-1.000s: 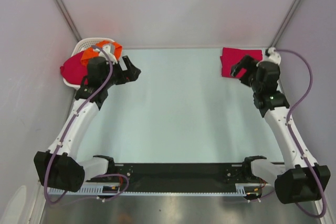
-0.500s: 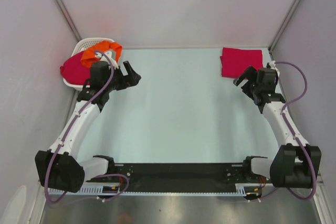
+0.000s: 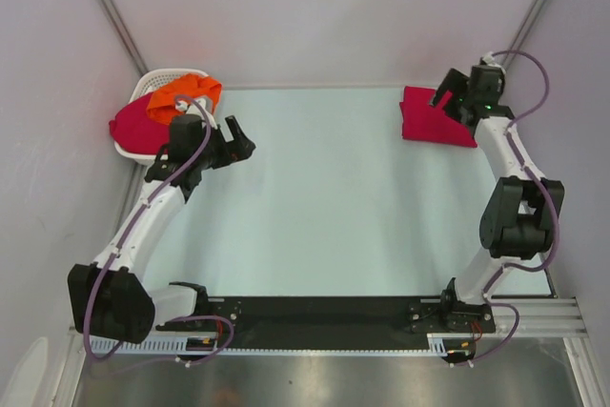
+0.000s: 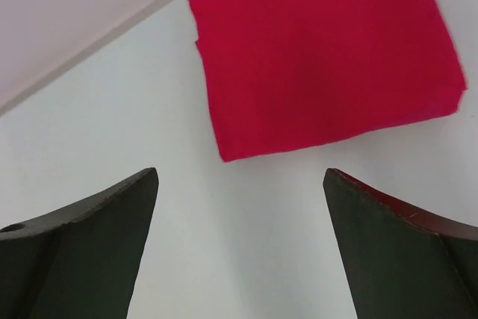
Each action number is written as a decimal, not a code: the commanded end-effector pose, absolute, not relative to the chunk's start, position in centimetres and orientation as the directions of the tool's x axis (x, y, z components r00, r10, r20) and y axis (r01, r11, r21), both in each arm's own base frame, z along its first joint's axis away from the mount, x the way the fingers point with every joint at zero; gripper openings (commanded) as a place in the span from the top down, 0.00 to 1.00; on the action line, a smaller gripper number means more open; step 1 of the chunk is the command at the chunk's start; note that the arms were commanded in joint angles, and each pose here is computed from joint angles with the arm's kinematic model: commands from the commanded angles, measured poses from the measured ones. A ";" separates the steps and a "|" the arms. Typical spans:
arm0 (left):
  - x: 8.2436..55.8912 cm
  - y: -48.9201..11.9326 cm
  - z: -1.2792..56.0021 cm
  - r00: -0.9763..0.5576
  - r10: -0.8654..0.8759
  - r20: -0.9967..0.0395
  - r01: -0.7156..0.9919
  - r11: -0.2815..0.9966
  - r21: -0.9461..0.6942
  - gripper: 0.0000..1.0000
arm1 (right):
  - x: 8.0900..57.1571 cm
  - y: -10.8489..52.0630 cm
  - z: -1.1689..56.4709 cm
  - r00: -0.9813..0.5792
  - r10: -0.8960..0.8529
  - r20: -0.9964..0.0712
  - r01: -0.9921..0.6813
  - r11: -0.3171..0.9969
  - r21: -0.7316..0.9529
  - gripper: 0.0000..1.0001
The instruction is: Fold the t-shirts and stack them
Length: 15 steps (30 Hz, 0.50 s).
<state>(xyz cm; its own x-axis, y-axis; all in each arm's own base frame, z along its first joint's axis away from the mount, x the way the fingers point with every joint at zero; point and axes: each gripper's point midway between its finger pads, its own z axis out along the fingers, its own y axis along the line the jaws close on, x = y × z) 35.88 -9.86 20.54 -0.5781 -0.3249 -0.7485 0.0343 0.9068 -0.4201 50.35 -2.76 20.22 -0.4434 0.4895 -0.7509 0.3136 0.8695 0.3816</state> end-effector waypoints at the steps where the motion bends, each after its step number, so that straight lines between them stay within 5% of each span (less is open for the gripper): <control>1: 36.9 -9.5 21.3 -0.553 -0.324 -0.767 0.035 0.911 -0.411 0.00 | 53.2 -0.1 23.9 -0.417 0.362 -0.834 0.295 0.922 0.253 0.00; 7: 36.5 -8.9 21.5 -0.544 -0.304 -0.782 0.029 0.925 -0.380 0.00 | 48.9 -4.9 21.8 -0.493 0.449 -0.745 0.423 0.872 0.246 0.00; 11: 36.1 -8.6 21.1 -0.530 -0.305 -0.791 0.024 0.927 -0.374 0.00 | 44.0 4.9 19.8 -0.520 0.437 -0.733 0.222 0.899 0.379 0.00; 15: 35.9 -9.0 21.1 -0.536 -0.308 -0.786 0.037 0.922 -0.386 0.00 | 46.6 8.6 22.9 -0.453 0.358 -0.817 0.171 0.934 0.314 0.00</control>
